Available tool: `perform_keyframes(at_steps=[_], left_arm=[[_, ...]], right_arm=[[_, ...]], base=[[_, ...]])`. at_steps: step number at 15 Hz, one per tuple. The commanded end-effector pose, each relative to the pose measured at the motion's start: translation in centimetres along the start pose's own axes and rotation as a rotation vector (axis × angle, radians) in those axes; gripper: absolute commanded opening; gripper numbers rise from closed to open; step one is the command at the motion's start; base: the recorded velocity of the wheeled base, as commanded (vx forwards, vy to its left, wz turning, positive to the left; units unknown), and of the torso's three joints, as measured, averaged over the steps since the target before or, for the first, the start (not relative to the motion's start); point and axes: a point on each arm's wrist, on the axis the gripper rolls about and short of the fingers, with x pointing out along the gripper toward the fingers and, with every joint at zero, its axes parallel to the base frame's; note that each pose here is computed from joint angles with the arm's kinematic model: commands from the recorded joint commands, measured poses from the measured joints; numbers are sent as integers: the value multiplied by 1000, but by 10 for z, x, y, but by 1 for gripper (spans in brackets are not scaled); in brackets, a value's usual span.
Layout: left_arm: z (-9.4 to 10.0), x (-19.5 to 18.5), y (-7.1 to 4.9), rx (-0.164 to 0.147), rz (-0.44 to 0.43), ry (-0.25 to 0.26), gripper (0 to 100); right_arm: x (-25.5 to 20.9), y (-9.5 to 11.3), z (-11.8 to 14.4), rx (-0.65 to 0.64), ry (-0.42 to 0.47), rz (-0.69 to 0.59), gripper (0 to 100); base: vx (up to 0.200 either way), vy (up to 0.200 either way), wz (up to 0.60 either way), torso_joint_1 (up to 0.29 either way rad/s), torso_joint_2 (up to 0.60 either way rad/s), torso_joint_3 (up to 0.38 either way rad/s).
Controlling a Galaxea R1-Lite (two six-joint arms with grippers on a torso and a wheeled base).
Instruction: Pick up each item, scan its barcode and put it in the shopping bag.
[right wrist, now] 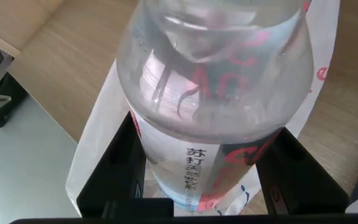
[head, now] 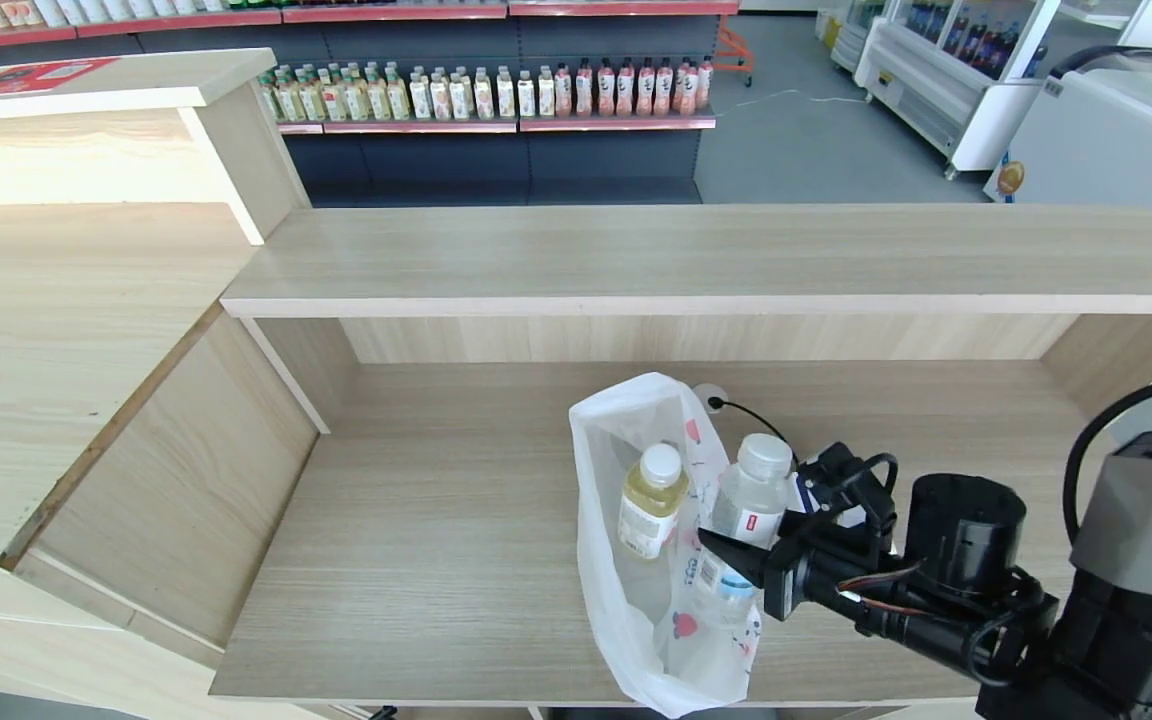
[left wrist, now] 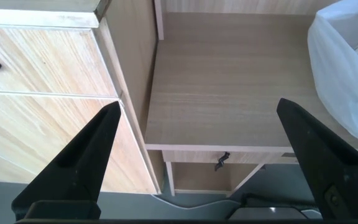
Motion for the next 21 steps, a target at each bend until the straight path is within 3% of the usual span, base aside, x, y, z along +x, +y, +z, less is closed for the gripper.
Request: perform_keyframes(at_steps=[1, 3, 8, 11, 20, 21], left_arm=[[0, 0, 0, 0, 0, 0, 100], [0, 0, 0, 0, 0, 0, 100], [0, 0, 0, 0, 0, 0, 100], [0, 0, 0, 0, 0, 0, 100], [0, 0, 0, 0, 0, 0, 100], [0, 0, 0, 0, 0, 0, 100]], right_arm=[[27, -2, -28, 6, 58, 23, 0], [34, -3, -29, 11, 47, 77, 0], [51, -10, -42, 24, 56, 63, 0], [67, -13, -38, 21, 7, 69, 0], [64, -12, -38, 38, 14, 70, 0], [62, -12, -38, 40, 20, 72, 100]], base=[[0, 0, 0, 0, 0, 0], [0, 0, 0, 0, 0, 0], [0, 0, 0, 0, 0, 0], [0, 0, 0, 0, 0, 0], [0, 0, 0, 0, 0, 0], [0, 0, 0, 0, 0, 0]])
